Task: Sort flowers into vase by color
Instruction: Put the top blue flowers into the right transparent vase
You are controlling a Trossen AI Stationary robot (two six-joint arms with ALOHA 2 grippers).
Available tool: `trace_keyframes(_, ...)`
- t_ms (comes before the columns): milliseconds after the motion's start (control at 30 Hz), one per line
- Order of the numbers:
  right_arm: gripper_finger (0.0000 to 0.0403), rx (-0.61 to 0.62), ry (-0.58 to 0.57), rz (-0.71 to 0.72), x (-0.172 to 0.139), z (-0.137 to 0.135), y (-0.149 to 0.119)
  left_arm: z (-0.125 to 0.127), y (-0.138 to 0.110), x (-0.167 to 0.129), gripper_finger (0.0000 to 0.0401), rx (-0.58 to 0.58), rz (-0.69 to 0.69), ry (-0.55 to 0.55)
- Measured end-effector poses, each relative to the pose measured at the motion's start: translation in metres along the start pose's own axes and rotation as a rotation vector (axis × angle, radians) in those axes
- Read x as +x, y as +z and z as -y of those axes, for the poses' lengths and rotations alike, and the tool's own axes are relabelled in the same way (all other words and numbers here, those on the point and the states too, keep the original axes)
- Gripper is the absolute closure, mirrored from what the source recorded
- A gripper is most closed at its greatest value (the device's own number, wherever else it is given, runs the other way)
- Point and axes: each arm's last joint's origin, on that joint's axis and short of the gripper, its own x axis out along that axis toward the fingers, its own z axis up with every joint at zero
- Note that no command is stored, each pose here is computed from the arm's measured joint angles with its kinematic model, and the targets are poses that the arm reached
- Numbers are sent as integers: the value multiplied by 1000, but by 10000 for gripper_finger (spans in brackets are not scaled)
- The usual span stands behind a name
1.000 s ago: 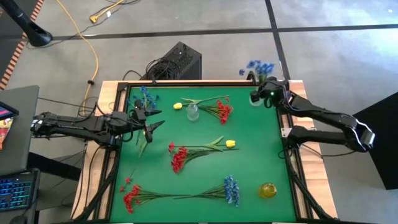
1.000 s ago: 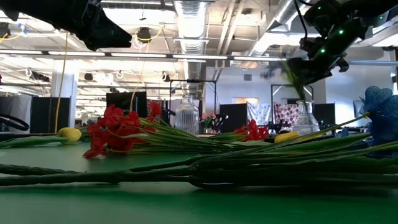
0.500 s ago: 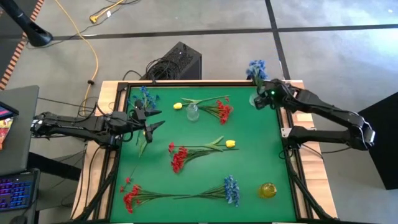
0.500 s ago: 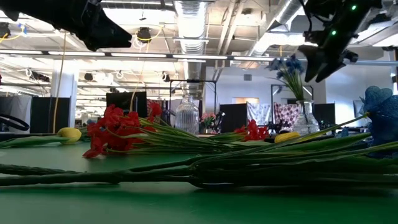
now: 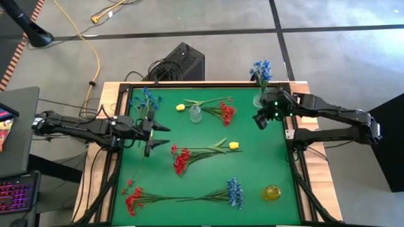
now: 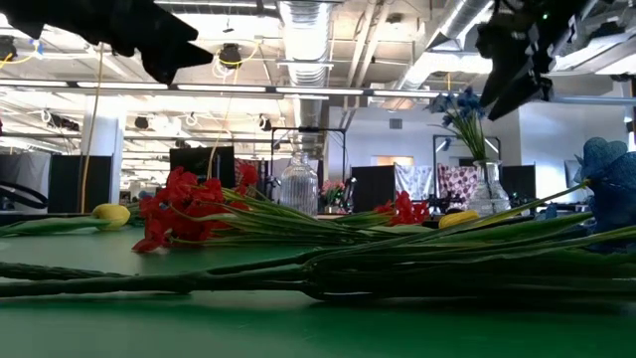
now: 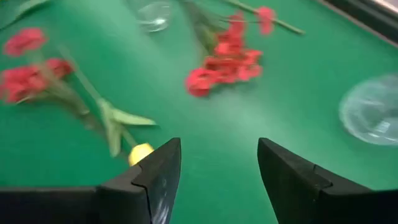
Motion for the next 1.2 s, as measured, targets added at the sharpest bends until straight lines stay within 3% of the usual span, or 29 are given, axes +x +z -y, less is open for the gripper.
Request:
trace_keyframes(67,163,-22,42,6,-1,-9,-2,2,-2,5,187,-38,-10,48)
trace_keyframes(233,163,-64,91,44,-4,-30,-9,-9,-1,9,187,-201,-118,390)
trace_keyframes(367,163,-96,101,83,-5,-45,-15,-26,1,5,187,-405,-274,624)
trace_keyframes(567,163,-172,87,119,3,-67,-23,-50,-20,2,187,-539,-565,903)
trace_keyframes(800,163,-274,71,81,27,-87,-28,-77,-46,11,187,-627,-815,986)
trace_keyframes(1000,163,-300,34,40,42,-92,-30,-99,-59,10,187,-678,-921,1069)
trace_keyframes(1200,163,-322,28,32,45,-93,-30,-109,-64,8,187,-722,-968,1086)
